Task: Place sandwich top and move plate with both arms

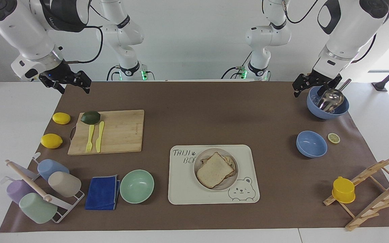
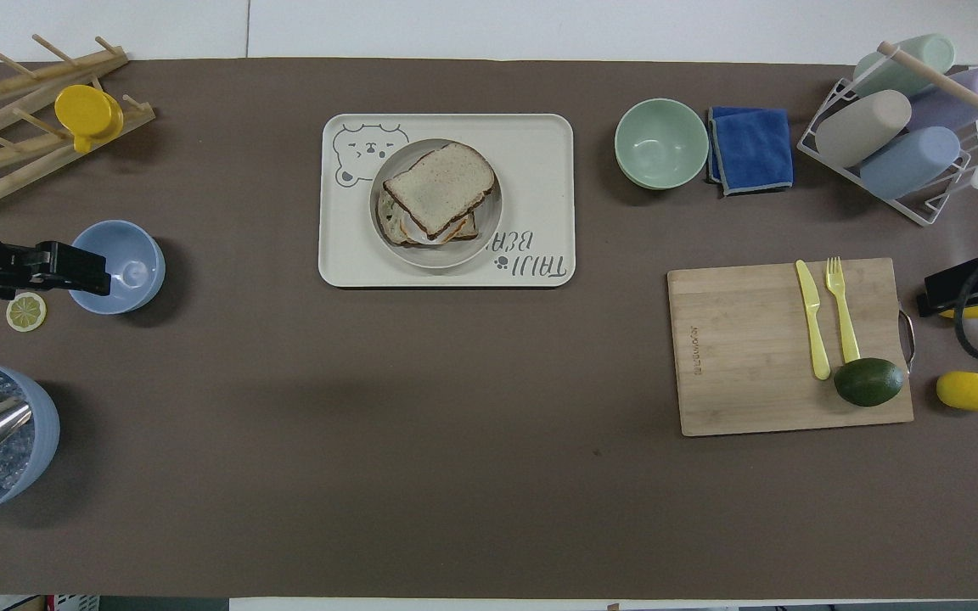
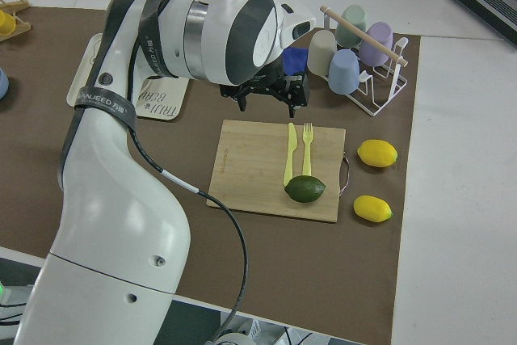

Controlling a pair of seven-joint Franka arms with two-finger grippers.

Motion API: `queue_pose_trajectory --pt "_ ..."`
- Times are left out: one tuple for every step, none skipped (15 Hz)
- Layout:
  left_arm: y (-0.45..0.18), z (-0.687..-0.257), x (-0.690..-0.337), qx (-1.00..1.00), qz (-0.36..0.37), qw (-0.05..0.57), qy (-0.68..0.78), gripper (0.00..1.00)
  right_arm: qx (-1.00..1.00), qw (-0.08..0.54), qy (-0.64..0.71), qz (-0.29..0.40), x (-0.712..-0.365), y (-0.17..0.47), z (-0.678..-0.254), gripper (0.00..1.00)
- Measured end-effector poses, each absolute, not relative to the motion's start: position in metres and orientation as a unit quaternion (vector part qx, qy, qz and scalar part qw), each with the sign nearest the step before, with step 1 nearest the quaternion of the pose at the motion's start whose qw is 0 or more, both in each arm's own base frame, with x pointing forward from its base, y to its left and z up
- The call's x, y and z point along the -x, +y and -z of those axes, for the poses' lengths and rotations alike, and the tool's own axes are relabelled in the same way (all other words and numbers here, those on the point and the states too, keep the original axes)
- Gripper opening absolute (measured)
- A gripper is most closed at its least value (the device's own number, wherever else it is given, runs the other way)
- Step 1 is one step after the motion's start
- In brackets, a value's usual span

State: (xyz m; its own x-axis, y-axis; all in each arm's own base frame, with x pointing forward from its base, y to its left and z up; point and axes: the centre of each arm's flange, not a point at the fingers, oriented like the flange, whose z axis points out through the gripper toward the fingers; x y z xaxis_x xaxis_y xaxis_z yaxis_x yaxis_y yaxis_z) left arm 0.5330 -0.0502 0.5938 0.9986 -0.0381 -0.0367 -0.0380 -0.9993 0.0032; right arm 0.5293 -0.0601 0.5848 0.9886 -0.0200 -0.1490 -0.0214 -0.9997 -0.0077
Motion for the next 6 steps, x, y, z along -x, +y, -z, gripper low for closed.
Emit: queue_pose_trajectory --pt "-0.0498 -0.5938 -0.533 -1.0 0.018 0.001 -0.019 1.0 0.997 0.005 0.01 -0.075 -0.5292 -0.0601 -0.5847 1.0" --pt "-0.0496 -0.5939 -0.5331 -1.0 0.018 0.001 -0.018 1.0 0.997 0.005 0.01 -0.075 -0.5292 -0.0601 -0.5847 1.0" --pt "-0.0497 -0.594 -0.5332 -1.0 0.017 0.001 -0.018 1.0 0.997 0.005 0.01 -0.075 -0.5292 -0.0601 -0.5847 1.0" --pt "-0.0497 -0.5941 -0.5333 -1.0 0.017 0.002 -0.018 1.0 0.997 0.005 0.01 -0.075 -0.5292 -0.0601 -0.5847 1.0" --pt "-0.0498 -0.5941 -0.5333 -1.0 0.017 0.002 -0.018 1.0 0.997 0.005 0.01 -0.075 -0.5292 -0.0601 -0.5847 1.0" --pt "-0.0499 -0.5941 -0.5333 -1.0 0.017 0.002 -0.018 1.0 0.997 0.005 0.01 -0.075 -0.5292 -0.0601 -0.5847 1.0"
